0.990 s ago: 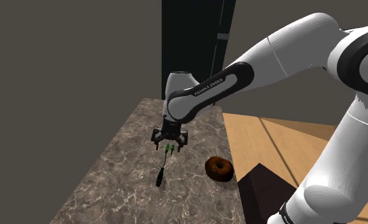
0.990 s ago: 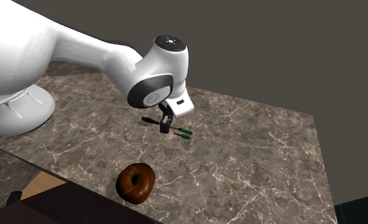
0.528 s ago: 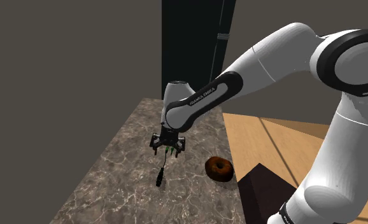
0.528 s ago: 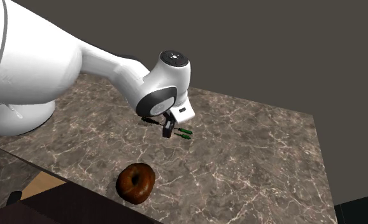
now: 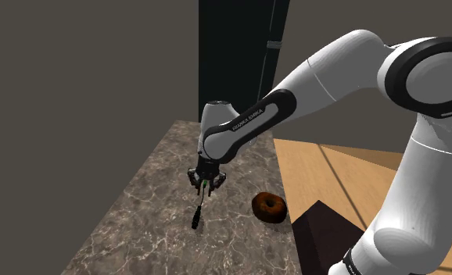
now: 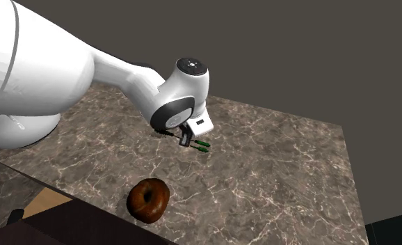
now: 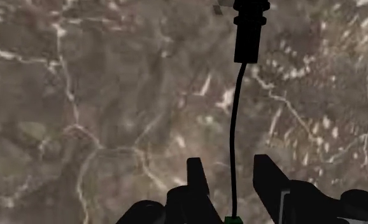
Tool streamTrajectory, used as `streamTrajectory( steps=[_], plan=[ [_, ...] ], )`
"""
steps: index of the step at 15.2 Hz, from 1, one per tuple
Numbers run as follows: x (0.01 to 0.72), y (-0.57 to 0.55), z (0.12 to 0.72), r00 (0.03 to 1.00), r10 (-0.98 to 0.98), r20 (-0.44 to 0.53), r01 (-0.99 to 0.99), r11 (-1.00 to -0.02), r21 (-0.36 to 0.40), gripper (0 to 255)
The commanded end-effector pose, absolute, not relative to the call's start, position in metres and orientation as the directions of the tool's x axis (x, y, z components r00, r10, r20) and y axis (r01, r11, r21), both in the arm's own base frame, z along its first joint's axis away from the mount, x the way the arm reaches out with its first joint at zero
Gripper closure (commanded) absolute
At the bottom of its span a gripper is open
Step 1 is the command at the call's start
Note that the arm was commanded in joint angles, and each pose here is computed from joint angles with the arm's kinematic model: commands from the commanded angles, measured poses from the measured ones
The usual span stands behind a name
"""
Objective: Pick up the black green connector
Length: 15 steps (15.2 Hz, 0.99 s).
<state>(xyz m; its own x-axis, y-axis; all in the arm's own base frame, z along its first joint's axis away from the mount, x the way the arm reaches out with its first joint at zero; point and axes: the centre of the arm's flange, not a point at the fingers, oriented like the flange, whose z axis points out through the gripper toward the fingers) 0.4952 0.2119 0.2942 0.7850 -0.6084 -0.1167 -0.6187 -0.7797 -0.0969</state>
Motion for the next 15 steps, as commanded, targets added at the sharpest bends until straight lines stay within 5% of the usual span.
streamTrajectory(
  steps=[1,15],
  plan=[
    [0.496,0.215,0.292,0.787,-0.606,-0.115,-0.616,-0.781,-0.104,255],
    [0.494,0.215,0.349,0.787,-0.606,-0.115,-0.616,-0.781,-0.104,255]
  ],
)
